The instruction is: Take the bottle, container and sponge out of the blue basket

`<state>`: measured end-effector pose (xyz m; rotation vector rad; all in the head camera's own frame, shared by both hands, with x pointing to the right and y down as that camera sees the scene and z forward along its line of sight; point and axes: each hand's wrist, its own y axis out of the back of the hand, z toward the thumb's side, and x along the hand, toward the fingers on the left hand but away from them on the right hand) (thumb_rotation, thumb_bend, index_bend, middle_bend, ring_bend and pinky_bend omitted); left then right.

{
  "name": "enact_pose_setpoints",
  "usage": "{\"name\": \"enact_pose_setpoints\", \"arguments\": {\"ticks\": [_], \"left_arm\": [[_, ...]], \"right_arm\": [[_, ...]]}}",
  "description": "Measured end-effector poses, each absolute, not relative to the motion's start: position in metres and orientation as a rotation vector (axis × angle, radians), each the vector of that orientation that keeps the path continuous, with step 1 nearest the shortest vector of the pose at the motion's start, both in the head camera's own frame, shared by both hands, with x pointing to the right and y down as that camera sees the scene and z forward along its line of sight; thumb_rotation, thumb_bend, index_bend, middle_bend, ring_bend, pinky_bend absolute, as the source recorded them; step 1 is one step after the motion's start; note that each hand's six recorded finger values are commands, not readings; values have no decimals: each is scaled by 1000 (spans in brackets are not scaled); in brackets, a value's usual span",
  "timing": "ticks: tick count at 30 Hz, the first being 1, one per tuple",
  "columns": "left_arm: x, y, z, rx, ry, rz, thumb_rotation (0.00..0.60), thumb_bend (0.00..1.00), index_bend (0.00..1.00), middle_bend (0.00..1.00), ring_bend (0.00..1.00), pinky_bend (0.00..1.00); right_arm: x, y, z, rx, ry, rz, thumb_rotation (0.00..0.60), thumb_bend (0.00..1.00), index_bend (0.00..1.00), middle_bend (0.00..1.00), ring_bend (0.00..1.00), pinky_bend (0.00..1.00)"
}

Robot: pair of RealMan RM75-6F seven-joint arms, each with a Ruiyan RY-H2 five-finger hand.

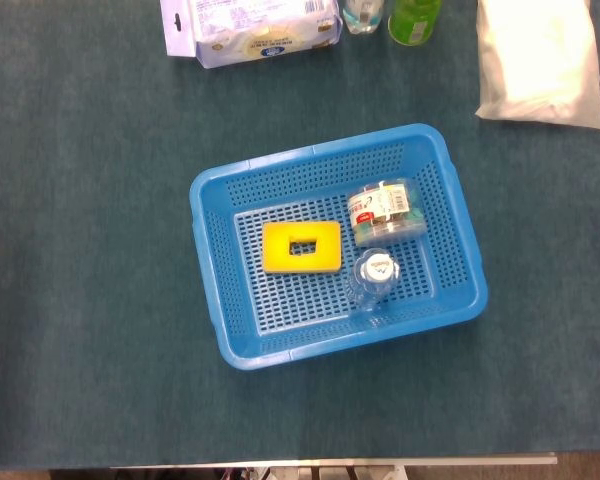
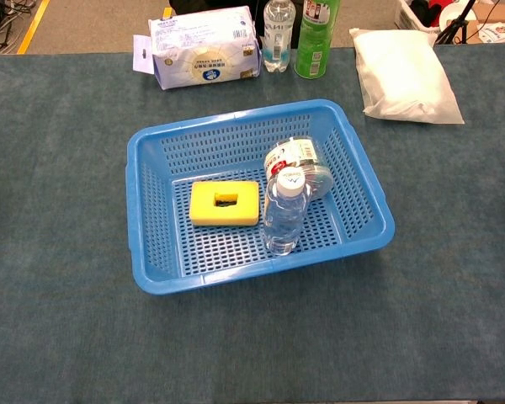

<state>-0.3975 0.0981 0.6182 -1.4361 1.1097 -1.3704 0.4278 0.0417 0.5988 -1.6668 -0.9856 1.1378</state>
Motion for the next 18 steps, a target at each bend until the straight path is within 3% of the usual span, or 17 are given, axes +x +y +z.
{"name": "enact_pose_setpoints", "arguments": {"ticks": [7, 18], "left_arm": [[-394, 103, 614, -1431, 1119, -1371, 600, 393, 358, 296, 169, 182], [-397, 118, 608, -1406, 1144, -1392, 600, 392, 358, 295, 169, 182]], "right_arm": [[381, 37, 598, -1864, -900, 1023, 600, 0, 239, 301, 215, 273], [323, 30, 609, -2059, -768, 956, 600, 0, 217, 290, 215, 347]]}}
